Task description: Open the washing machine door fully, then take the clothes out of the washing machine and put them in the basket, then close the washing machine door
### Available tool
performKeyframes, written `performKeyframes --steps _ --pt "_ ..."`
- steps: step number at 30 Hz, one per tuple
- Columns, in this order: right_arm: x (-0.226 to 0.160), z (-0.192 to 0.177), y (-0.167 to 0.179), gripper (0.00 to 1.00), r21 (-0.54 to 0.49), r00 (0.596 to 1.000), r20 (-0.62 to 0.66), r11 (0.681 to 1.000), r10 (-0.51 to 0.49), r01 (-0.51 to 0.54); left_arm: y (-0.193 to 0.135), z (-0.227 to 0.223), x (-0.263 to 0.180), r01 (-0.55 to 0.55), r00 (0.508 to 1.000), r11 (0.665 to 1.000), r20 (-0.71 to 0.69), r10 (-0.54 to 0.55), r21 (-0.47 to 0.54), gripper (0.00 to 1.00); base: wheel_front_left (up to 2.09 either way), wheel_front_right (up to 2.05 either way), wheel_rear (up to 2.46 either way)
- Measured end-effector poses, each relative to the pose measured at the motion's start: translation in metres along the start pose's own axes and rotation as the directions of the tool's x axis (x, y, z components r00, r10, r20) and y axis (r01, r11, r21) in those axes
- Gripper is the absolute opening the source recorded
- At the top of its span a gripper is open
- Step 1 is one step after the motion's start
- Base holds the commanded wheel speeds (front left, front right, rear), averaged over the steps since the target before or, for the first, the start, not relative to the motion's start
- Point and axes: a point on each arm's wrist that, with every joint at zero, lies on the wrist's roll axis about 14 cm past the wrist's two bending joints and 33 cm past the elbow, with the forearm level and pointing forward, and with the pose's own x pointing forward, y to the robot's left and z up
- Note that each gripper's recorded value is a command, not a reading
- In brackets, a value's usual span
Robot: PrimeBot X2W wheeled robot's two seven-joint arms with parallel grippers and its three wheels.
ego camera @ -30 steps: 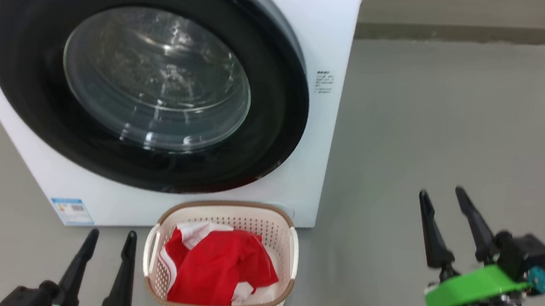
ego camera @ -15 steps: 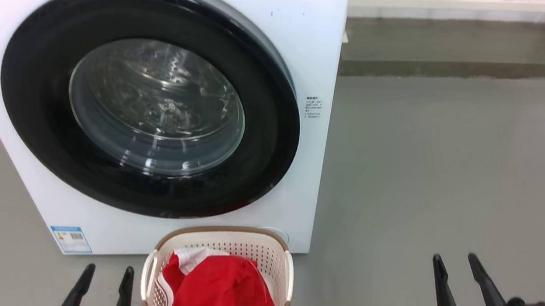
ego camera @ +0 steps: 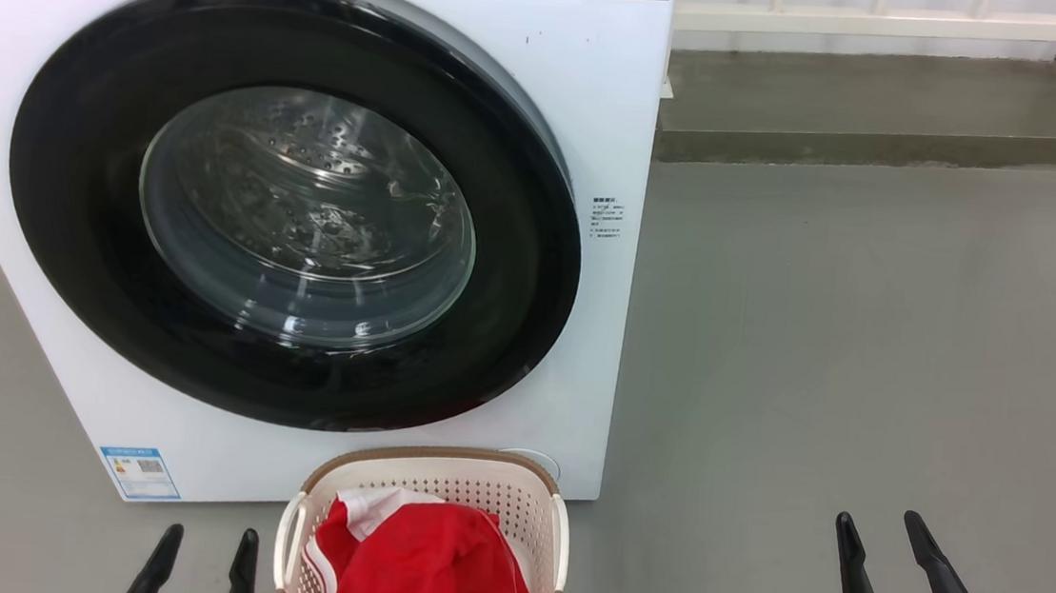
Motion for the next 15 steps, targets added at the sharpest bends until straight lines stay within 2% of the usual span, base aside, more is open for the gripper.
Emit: performKeyframes --steps 5,6,12,15 --pt "0.0 0.0 0.0 1.0 0.001 1.0 -0.001 1.0 0.0 0.0 -0.001 0.0 0.0 -0.001 1.0 1.0 0.001 0.001 -0.006 1.0 0.0 0.0 0.0" --pt "0.0 -0.003 0.0 0.0 0.003 1.0 -0.008 1.0 -0.002 0.002 0.0 -0.002 -0.001 -0.004 1.0 1.0 -0.005 0.004 -0.008 0.0 0.0 0.0 0.0" --pt "-0.019 -0.04 -0.007 0.0 0.025 0.992 -0.123 0.999 -0.041 0.044 0.0 -0.036 -0.014 -0.029 0.993 0.999 -0.113 0.025 -0.036 0.0 0.0 0.0 0.0" --pt "-0.022 -0.045 -0.009 0.0 0.05 0.988 -0.143 0.997 -0.052 0.06 0.001 -0.04 -0.016 -0.041 0.991 0.997 -0.128 0.034 -0.059 0.0 0.0 0.0 0.0"
